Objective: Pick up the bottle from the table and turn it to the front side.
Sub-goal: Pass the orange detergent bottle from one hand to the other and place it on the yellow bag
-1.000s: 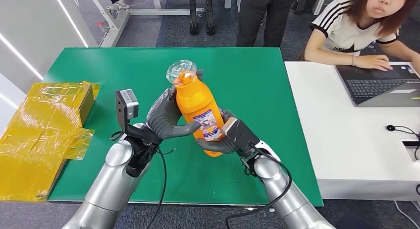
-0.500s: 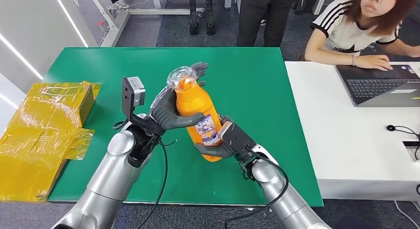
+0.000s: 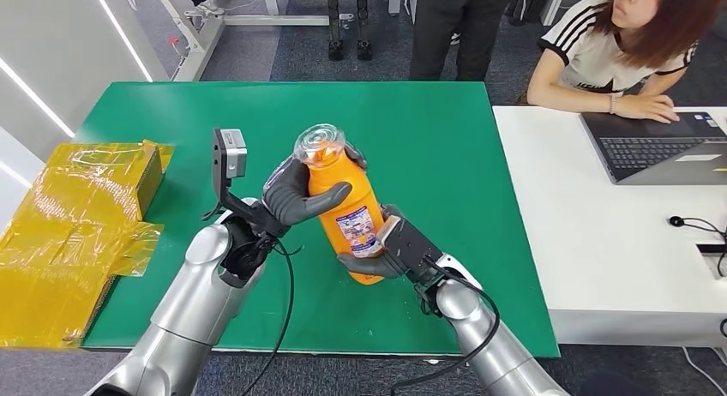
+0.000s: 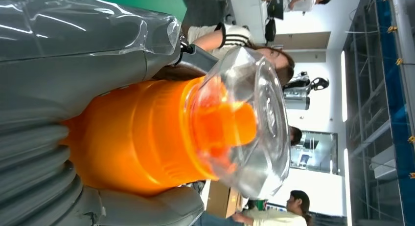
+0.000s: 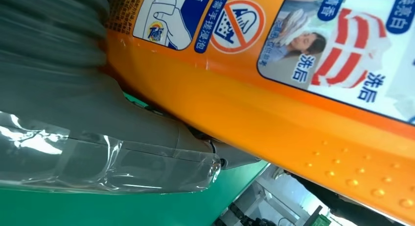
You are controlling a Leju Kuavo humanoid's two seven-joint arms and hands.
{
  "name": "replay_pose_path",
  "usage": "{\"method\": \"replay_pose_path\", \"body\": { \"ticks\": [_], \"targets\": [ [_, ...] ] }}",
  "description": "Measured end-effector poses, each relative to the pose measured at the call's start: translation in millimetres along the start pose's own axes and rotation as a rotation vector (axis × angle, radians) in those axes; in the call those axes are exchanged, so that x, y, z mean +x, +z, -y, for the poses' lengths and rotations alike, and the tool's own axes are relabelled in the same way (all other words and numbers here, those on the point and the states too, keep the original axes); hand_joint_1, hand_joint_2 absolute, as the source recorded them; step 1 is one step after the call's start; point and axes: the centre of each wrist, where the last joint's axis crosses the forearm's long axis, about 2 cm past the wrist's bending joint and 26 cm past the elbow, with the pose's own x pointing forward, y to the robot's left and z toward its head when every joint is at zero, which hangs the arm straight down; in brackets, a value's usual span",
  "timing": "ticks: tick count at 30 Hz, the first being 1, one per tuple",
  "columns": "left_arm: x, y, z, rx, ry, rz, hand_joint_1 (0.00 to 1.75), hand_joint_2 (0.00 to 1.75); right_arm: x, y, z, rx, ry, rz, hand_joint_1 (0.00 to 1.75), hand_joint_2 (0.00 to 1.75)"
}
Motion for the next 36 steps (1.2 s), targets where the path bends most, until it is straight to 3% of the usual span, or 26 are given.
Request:
{"method": "replay_pose_path", "body": {
  "ticks": [6,11,15,28,36],
  "targets": [
    [-1,2,-3,-0.020,0.054,-0.012,1.75,1.75,0,0,0,-0.002,-0.001,0.001,1.75,1.75],
    [-1,2,-6,-0.036,0.080,-0.021,1.75,1.75,0,1,1,-0.006,-0.006,0.006,1.47,1.75],
    [1,-1,-7,-0.052,0.087,-0.030,1.75,1.75,-1,1,2,-0.010,-0.010,0.009,0.00,1.75],
    [-8,-2,-17,-0.048,0.078,-0.077,1.75,1.75,-8,14,5,-0.036,-0.046,-0.001,0.00,1.75],
    [10,-23,-51,0.057,-0.271,-0.133,1.75,1.75,-19,46,14,-0.106,-0.097,0.017,0.00,1.75]
  ]
}}
